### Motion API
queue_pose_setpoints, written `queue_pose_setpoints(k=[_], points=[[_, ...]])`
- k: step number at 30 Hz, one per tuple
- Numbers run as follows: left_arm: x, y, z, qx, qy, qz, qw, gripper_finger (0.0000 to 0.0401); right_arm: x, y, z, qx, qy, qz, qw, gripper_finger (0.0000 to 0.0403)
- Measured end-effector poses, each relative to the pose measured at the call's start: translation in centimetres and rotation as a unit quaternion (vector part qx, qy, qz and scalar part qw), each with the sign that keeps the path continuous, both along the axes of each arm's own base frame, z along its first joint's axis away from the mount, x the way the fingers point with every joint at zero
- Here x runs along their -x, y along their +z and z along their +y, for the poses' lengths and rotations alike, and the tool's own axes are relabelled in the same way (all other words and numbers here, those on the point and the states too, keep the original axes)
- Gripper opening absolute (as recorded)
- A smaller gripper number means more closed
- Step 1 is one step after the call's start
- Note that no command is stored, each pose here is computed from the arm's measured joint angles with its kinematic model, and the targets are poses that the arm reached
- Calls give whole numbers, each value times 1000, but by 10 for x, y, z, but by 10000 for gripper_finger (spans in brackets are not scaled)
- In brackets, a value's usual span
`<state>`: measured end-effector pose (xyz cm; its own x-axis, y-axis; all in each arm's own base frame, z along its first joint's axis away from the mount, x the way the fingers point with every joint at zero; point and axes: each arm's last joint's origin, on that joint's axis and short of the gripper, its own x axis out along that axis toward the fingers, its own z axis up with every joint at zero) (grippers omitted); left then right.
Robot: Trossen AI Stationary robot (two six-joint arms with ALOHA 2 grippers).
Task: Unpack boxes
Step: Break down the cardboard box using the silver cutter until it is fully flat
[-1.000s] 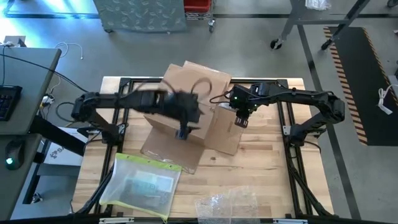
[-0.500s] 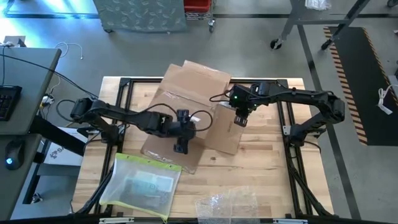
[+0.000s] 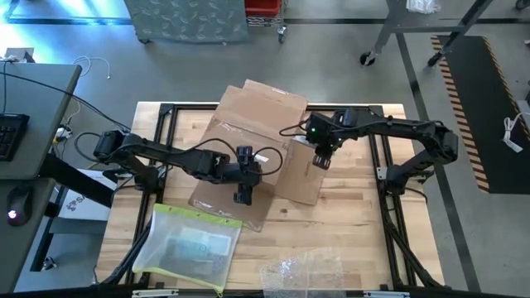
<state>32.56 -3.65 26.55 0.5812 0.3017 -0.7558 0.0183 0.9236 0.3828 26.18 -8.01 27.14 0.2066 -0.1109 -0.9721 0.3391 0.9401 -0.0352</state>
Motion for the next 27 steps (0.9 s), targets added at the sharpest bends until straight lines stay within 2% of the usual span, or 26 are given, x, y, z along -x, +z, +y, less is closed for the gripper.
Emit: queue_pose_setpoints(k=[15, 20, 27], points=[[-7, -1, -1, 4, 3, -22, 1000, 257, -4, 0, 9, -2, 11, -11, 1000, 93], [-14, -9, -1, 7, 18, -28, 999, 257, -5, 0, 15, -1, 15, -6, 1000, 93], [-20, -16, -2, -22, 58, -38, 997, 257, -6, 0, 19, 0, 18, -4, 1000, 93]])
